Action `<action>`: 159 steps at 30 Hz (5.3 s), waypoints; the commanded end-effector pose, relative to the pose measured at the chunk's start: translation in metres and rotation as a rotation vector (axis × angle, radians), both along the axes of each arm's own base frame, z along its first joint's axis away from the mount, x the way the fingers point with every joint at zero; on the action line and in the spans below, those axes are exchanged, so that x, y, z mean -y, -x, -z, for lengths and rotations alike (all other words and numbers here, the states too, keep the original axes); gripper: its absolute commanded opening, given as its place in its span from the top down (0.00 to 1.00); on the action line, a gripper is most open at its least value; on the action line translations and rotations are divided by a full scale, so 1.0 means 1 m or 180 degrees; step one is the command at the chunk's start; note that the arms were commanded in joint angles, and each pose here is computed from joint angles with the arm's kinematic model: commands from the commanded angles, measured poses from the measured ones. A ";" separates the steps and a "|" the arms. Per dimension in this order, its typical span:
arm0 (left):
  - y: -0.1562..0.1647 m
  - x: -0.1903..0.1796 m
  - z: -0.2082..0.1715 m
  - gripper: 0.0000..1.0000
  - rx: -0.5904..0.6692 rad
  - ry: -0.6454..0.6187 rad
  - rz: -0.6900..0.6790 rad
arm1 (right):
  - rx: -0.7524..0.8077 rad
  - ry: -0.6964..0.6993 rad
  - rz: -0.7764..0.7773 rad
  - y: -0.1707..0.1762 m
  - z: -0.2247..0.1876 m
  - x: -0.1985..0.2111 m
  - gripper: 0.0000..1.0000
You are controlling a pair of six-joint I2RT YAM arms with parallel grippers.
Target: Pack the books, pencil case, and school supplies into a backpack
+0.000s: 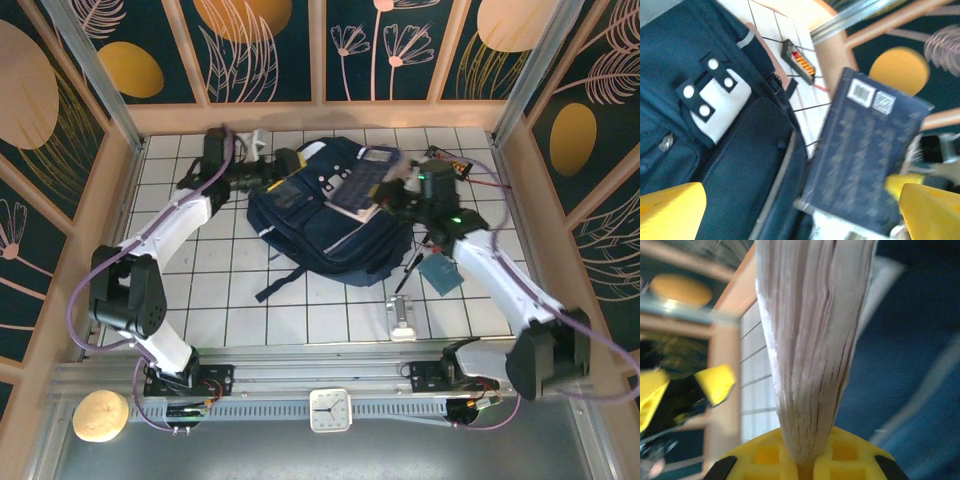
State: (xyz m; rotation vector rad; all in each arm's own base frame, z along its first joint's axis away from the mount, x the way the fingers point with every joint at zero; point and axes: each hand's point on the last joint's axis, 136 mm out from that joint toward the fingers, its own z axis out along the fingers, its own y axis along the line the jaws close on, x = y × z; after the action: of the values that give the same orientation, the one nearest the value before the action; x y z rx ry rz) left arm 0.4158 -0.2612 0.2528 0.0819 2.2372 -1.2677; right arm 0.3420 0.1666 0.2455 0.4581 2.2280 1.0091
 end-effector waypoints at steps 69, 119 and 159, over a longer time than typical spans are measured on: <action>0.000 0.109 0.016 1.00 0.0767 -0.2131 0.0387 | 0.0062 -0.0051 -0.0117 0.022 0.018 0.051 1.00; 0.048 -0.024 0.067 0.22 -0.0052 -0.2251 -0.0492 | -0.1140 0.0219 -0.0134 0.082 0.103 0.013 0.01; -0.035 -0.049 0.125 1.00 -0.1191 0.0896 -0.1380 | -0.0617 0.1471 -0.0139 -0.042 0.065 -0.017 0.05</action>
State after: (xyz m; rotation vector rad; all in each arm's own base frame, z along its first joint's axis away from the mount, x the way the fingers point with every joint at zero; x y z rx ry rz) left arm 0.4403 -0.1738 0.0531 -0.8659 2.3156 -1.2398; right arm 0.4234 0.1892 0.1265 0.3850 2.6257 0.6387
